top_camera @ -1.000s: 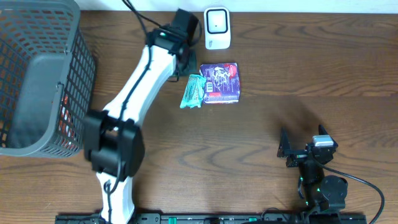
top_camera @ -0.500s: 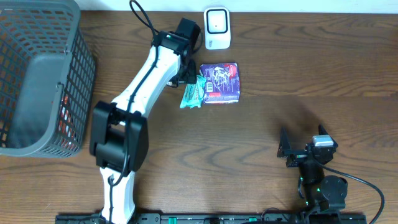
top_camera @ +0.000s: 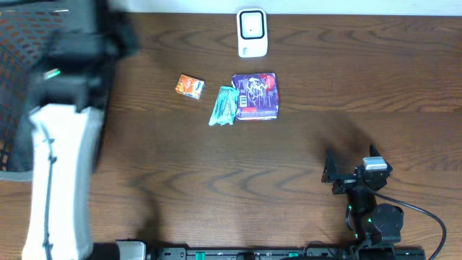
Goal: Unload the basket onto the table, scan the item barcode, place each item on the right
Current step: 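Place the orange tissue pack left of the green pack and release, then reach the left gripper into the basket and grasp the red bar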
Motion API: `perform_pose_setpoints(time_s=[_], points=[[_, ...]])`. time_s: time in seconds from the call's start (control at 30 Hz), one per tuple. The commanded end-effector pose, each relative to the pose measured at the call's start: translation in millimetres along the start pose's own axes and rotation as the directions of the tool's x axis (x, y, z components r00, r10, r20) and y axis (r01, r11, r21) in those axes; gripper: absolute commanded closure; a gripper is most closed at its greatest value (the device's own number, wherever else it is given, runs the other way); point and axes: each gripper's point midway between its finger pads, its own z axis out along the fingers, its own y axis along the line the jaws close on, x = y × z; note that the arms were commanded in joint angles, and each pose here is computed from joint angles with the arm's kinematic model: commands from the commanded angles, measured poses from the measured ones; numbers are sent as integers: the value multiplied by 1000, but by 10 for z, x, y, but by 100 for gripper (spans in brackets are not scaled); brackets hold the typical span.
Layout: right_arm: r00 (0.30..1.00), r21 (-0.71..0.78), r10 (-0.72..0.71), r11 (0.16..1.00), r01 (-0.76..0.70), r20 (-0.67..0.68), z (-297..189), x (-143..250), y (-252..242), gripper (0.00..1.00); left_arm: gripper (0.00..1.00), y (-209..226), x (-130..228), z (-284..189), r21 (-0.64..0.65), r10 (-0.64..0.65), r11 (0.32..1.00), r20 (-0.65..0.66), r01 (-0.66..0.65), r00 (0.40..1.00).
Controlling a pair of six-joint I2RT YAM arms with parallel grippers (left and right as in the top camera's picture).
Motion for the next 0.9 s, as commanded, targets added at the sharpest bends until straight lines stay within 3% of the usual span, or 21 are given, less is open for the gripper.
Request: perform_pose_setpoints(time_s=[0.0,0.07,0.1,0.23,0.33,0.67,0.87], points=[[1000,2,-10,1000,10,-3,-1,9,-6,1,28,807,-268,-104,-158,-138,976,83,150,987],[1000,2,-10,1000,10,-3,-1,9,-6,1,27,1208,-274,-103,-218,-245,941,92,260,965],[1000,2,-10,1000,10,-3,-1,9,-6,1,21,1373,-247,-89,-238,-286,924,85,298,954],[1000,2,-10,1000,10,-3,-1,9,-6,1,12,1856,-64,20,-300,-386,878,16,372,923],[1000,2,-10,1000,10,-3,-1,9,-6,1,12,2049,90,134,-346,-424,854,-34,388,905],[1000,2,-10,1000,10,-3,-1,9,-6,1,13,2288,954,862,-463,-437,845,-311,268,844],[1000,2,-10,1000,10,-3,-1,9,-6,1,14,2297,1676,1308,-423,-363,898,-559,121,745]])
